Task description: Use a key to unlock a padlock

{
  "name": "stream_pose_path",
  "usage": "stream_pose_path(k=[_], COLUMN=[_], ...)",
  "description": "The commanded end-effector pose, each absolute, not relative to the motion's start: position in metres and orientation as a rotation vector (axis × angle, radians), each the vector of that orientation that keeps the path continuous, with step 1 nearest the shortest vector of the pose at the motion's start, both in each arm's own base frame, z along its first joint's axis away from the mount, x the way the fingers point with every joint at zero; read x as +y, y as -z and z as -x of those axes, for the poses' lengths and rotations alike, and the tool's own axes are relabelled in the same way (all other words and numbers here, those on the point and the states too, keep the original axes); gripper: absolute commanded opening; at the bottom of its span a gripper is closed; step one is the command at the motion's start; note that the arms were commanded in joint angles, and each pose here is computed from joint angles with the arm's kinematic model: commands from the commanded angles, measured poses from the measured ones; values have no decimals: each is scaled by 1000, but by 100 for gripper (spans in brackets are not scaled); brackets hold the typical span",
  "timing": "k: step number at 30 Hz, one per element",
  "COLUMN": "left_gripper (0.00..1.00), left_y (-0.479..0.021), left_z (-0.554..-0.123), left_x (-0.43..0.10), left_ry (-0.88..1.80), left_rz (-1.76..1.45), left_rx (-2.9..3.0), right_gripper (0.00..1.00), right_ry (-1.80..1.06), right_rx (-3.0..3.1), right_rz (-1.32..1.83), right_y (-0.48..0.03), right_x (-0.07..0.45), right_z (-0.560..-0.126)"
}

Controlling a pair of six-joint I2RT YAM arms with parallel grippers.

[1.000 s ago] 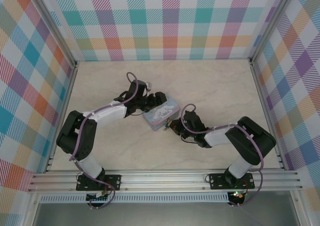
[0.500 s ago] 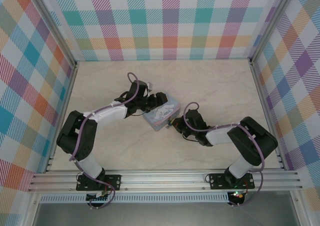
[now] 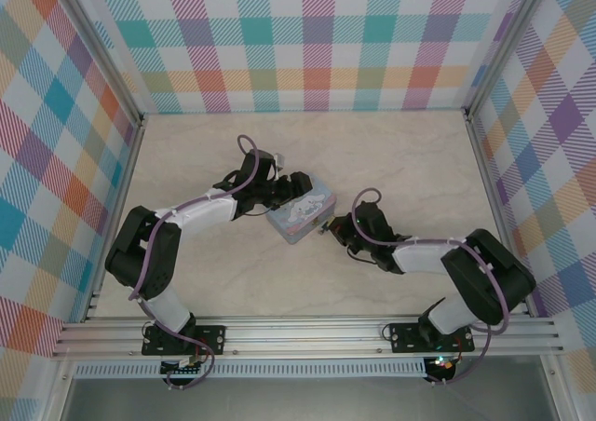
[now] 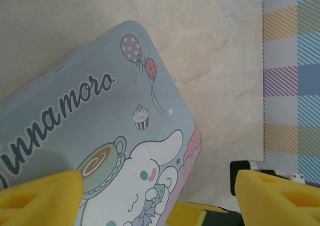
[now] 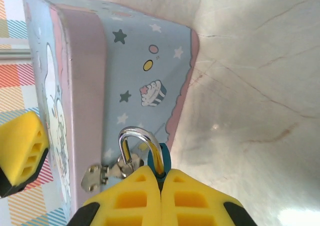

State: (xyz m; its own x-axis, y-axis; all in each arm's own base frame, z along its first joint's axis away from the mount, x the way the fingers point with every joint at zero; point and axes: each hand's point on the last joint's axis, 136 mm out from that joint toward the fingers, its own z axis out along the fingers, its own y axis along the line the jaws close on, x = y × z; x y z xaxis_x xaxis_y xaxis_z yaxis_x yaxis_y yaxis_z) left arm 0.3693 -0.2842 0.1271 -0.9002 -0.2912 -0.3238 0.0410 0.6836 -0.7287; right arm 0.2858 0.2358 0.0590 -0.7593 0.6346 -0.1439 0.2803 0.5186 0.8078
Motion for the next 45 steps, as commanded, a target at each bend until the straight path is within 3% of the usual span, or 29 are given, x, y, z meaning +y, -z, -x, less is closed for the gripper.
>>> stream_pose_path(k=[1, 9, 18, 27, 30, 36, 45], left_gripper=[80, 80, 81, 91, 100, 100, 100], left_y=[-85, -89, -94, -171, -204, -251, -245], left_z=[-359, -387, -434, -466, -462, -433, -359], left_x=[-262, -254, -256, -265, -258, -223, -174], left_ry=[932, 902, 864, 876, 847, 730, 667], left_rz=[255, 266, 207, 9, -36, -22, 70], left_rx=[2639, 2625, 2603, 2413, 2334, 2196, 2146], right_gripper=[5, 5, 5, 5, 5, 5, 6], right_ry=[-1013, -901, -1077, -1178, -1205, -1218, -1241], right_rx=[2371, 2418, 2530, 2566, 2573, 2600, 2626], right_rz=[-707, -423, -274, -148, -131, -89, -42], right_y=[-54, -95, -112, -115, -115, -110, -105], right_x=[212, 185, 196, 212, 217, 227, 249], right_z=[-275, -253, -213, -204, -204, -204, -210])
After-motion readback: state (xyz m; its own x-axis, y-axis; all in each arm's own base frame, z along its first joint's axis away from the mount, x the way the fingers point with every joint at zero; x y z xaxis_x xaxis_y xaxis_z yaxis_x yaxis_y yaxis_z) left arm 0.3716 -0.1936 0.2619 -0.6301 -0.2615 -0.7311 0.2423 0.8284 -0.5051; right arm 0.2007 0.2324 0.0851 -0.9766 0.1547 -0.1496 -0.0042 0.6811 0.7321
